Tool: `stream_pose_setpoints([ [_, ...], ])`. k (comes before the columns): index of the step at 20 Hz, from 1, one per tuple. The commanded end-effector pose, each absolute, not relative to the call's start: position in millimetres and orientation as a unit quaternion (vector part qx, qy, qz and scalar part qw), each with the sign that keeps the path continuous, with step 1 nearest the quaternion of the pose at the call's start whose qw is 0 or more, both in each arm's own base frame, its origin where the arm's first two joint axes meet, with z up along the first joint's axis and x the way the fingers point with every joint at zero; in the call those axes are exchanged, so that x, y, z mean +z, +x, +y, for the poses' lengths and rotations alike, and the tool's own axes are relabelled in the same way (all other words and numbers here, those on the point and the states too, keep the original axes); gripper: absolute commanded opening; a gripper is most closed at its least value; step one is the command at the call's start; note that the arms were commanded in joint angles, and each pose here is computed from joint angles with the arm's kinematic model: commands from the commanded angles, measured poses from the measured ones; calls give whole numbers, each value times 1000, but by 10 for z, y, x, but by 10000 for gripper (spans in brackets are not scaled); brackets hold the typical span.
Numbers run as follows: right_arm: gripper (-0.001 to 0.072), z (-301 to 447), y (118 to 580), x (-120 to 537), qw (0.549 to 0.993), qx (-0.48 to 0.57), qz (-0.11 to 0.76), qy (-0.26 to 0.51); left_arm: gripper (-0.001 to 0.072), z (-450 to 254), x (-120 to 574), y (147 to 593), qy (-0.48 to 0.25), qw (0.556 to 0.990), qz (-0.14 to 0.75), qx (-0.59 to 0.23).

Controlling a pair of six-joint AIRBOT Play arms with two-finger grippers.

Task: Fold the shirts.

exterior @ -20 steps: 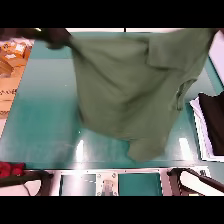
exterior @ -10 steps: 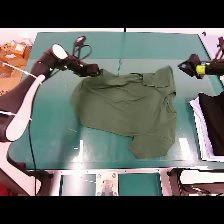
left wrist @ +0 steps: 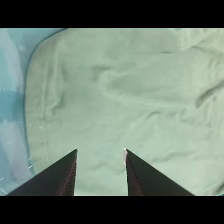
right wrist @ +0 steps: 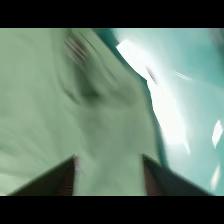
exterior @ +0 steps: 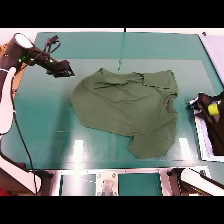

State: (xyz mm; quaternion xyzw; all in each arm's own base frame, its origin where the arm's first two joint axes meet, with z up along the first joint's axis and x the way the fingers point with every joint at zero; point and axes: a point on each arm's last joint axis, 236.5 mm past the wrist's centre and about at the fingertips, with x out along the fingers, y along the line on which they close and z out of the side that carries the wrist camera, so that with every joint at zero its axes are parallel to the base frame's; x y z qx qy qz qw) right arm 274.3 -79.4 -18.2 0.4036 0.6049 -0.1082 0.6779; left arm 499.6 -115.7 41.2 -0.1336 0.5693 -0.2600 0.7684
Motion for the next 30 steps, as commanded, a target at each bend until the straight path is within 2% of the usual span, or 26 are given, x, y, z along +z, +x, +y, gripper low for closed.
stream_pose_setpoints([
  [1,485,-455,1899,-652,587,-165,664,433,360,-1022,414,4997,-135,769,570,-256],
  [4,484,-296,1646,-900,556,-169,686,438,360,-1021,414,4999,-125,771,566,-263],
  [8,484,-189,1628,-1096,553,-160,682,451,360,-1006,403,4997,-122,771,568,-260],
  [10,467,-141,1791,-1179,566,-134,667,465,360,-1006,403,4997,-122,771,568,-260],
  [12,159,-176,2129,-1219,604,-107,627,480,360,-990,391,4988,-118,771,571,-258],
  [13,31,-218,2316,-1186,625,-91,606,483,358,-971,375,4972,-114,769,574,-256],
  [14,22,-305,2465,-1127,646,-83,592,476,282,-945,356,4942,-108,766,581,-254],
  [15,22,-424,2585,-1050,662,-85,581,465,22,-895,320,4880,-96,759,593,-249],
  [17,22,-740,2852,-828,705,-98,555,431,20,-792,247,4761,-77,745,619,-238],
  [20,22,-1070,3156,-535,736,-123,520,415,19,-678,158,4571,-72,719,658,-213],
  [23,22,-1109,3222,-546,736,-122,520,416,19,-736,74,4231,-95,695,681,-209],
  [25,22,-1090,3208,-643,726,-122,530,422,19,-821,-23,3854,-118,680,696,-199],
  [27,22,-1057,3206,-708,719,-119,538,423,19,-940,-135,3536,-138,697,681,-176],
  [30,22,-958,3276,-695,723,-103,537,422,25,-1266,-298,3343,-159,748,623,-162],
])
